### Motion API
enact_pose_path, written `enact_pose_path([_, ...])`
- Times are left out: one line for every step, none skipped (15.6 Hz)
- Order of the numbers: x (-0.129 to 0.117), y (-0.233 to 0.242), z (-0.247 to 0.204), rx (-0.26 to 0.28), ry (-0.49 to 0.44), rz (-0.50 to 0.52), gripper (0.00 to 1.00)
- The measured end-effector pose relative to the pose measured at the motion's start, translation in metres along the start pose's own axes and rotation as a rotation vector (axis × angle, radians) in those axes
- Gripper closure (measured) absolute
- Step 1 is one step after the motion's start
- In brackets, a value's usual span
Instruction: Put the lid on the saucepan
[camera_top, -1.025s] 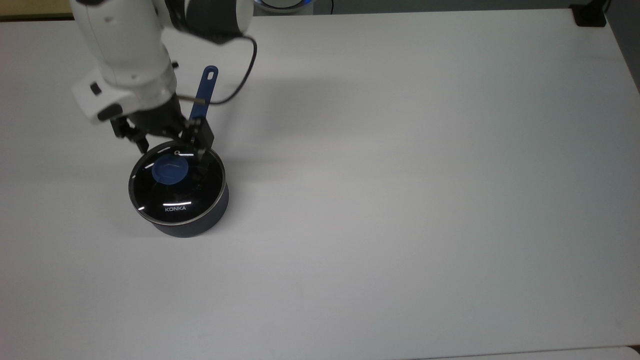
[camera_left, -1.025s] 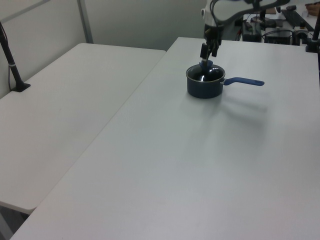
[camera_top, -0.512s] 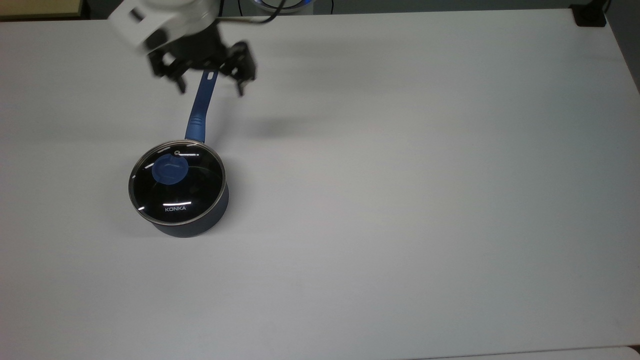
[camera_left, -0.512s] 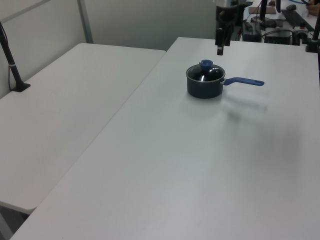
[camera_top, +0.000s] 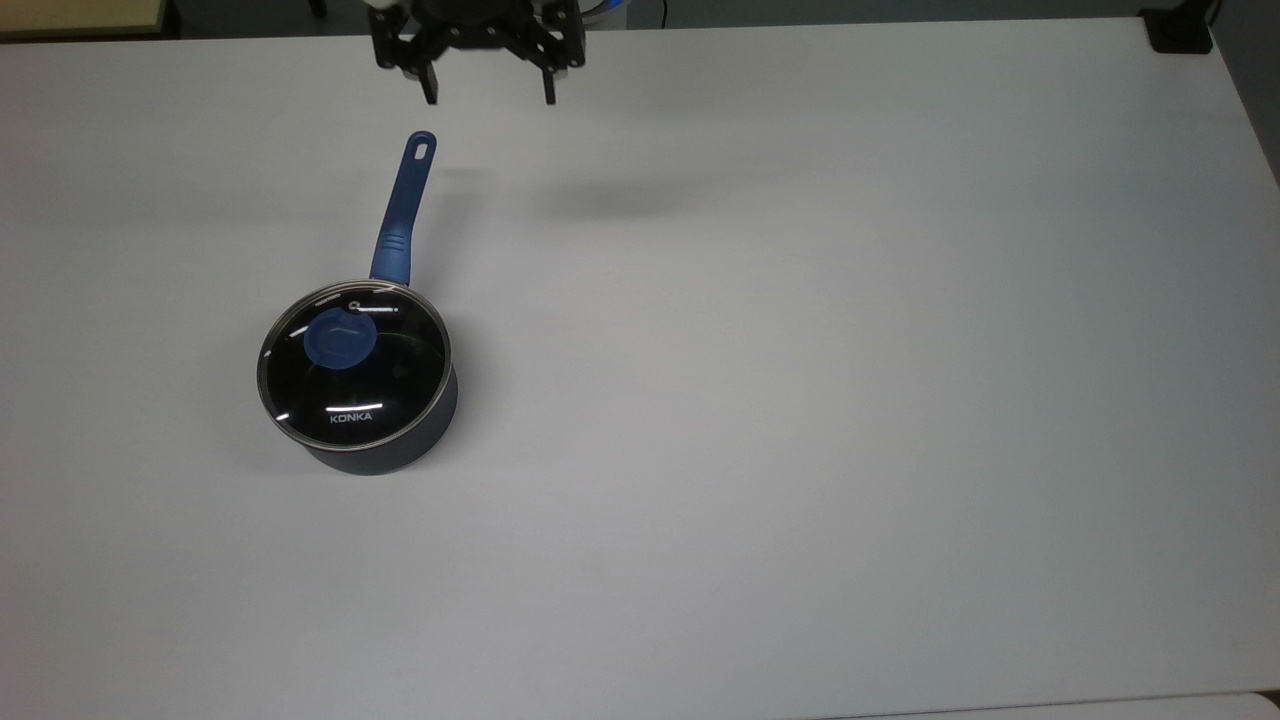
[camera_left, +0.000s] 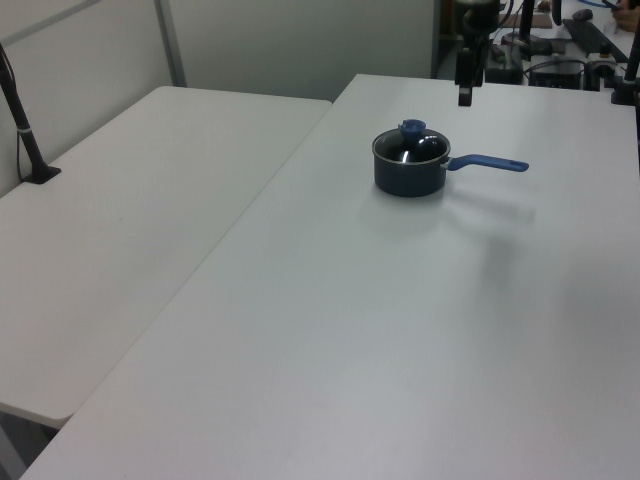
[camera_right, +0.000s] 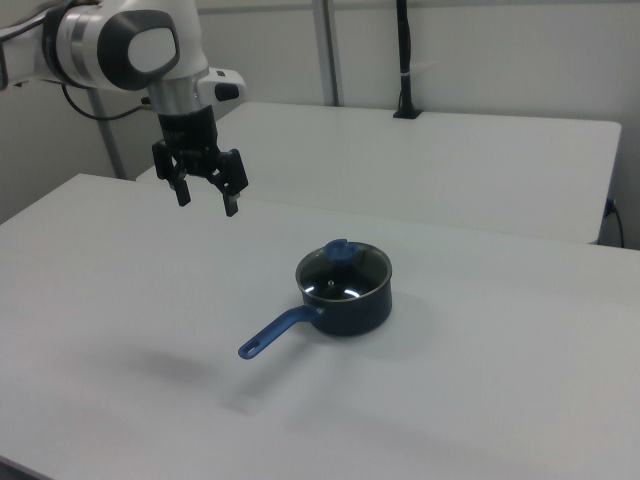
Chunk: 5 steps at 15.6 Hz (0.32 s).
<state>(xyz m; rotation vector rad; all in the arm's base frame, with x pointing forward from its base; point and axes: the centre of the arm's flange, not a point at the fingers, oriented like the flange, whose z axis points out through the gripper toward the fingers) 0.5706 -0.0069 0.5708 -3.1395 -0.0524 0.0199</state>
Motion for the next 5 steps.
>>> enact_pose_path([-0.003, 0.004, -0.003, 0.001, 0.000, 0.007, 0.00])
enact_pose_path([-0.006, 0.008, -0.005, 0.002, -0.007, 0.014, 0.00])
enact_pose_path([-0.009, 0.012, -0.007, 0.004, -0.021, 0.022, 0.00])
enact_pose_path([-0.012, 0.014, -0.007, 0.005, -0.035, 0.029, 0.00])
enact_pose_path([-0.014, 0.015, -0.007, 0.006, -0.044, 0.033, 0.00])
